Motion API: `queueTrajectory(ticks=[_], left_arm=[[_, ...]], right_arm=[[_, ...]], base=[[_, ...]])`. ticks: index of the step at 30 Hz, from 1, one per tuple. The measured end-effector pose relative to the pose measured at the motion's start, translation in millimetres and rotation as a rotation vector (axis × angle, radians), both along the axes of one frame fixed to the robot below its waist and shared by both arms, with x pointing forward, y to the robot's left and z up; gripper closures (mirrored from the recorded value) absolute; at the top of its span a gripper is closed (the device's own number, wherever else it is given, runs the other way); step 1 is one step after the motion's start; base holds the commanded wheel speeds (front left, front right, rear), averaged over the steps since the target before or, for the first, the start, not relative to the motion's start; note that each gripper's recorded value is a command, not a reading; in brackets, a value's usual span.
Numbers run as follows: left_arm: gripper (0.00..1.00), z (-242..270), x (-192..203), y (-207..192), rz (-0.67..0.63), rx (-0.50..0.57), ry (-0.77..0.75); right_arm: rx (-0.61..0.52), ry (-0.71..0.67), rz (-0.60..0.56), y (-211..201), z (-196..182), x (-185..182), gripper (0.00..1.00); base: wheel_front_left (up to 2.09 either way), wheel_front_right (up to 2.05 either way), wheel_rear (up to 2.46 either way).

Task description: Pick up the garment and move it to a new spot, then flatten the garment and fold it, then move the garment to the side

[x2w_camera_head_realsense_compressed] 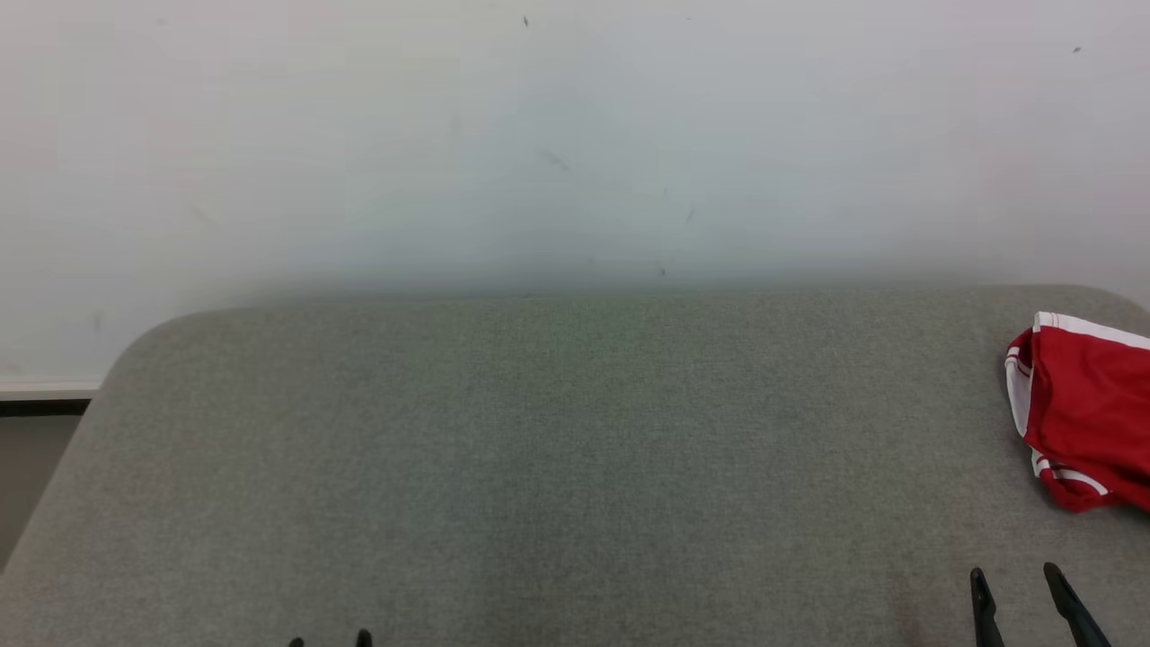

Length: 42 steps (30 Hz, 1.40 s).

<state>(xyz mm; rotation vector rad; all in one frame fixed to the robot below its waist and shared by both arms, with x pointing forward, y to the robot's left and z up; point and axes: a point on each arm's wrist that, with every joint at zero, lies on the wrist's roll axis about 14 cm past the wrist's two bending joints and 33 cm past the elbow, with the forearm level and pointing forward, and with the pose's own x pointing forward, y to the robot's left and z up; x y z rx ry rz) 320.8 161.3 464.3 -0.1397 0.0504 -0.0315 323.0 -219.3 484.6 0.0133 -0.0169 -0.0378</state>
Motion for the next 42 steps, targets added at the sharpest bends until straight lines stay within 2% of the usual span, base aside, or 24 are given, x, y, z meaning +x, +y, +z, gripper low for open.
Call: queueTrajectory(ticks=[32, 33, 37, 42], left_arm=[[0.0, 2, -1, -8, -0.038, -0.01, -0.009], [1.0, 1, -1, -9, -0.04, -0.011, -0.005], [1.0, -11, -6, -11, -0.042, -0.018, 0.035], [1.0, -16, -5, -6, -0.013, -0.1, 0.07]], right_arm=[[0.012, 0.009, 0.013, 8, -3, 1, 0.0], [0.012, 0.012, 0.014, 8, -4, 1, 1.0], [0.027, 0.057, 0.014, 10, -17, -2, 1.0], [0.12, 0.086, -0.015, 6, -24, -2, 1.0]], base=[[0.0, 0.0, 0.0], [0.0, 0.0, 0.0], [0.0, 0.0, 0.0], [0.0, 0.0, 0.0]])
